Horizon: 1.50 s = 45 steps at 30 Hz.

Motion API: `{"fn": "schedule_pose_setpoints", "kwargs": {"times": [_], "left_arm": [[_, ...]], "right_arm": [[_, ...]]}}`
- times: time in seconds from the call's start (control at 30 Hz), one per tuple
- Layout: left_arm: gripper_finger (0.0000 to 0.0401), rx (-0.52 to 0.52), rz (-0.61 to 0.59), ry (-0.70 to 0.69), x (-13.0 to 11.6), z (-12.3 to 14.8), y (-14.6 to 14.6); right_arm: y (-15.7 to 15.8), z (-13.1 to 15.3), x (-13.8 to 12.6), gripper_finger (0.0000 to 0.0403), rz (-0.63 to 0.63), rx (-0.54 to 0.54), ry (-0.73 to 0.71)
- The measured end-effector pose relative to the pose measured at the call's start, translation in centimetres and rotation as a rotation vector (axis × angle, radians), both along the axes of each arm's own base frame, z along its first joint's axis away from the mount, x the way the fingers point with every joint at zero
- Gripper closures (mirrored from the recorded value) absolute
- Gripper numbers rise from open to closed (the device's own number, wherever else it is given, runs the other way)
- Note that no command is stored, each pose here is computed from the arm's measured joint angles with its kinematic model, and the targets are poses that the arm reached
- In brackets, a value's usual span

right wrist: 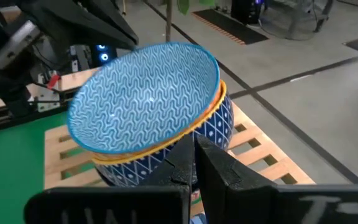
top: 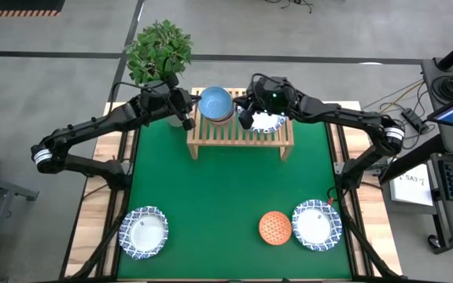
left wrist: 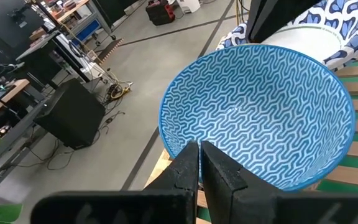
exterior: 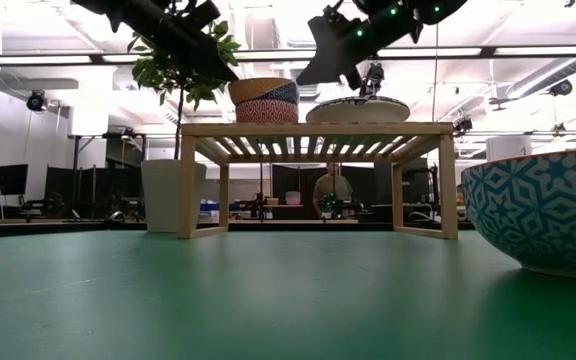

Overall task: Place and stack bowls onto a shelf
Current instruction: Stack the light blue bowl on top of the yellow bowl on the shelf

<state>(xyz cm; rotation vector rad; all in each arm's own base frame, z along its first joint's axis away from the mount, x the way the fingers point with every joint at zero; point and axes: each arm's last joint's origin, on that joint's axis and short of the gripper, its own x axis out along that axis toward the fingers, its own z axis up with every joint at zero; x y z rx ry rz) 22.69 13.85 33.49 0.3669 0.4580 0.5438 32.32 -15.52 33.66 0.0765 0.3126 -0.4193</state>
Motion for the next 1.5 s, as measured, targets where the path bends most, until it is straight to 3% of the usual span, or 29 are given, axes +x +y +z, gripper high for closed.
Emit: {"fn": "schedule_pose_setpoints", "kwargs": {"times": [0.47,0.67,1.5], "left_arm": [[0.0401,-0.006,0.002,-0.004,0.0,0.0,0.0],[0.0401,-0.011,0.005,-0.008,0.0,0.0,0.0],[0.0401,-0.012,0.01,-0.041,0.0,0.5,0.0]], "right_arm": [[0.0,0.8,0.1,0.0394,0.007,-0.053,-0.057],[-0.3,-0.5,1.1,0.0394,0.014,-0.059,-0.032],[-0.2,-1.4,0.9,0.0394,0.004,0.018,0.04]]}}
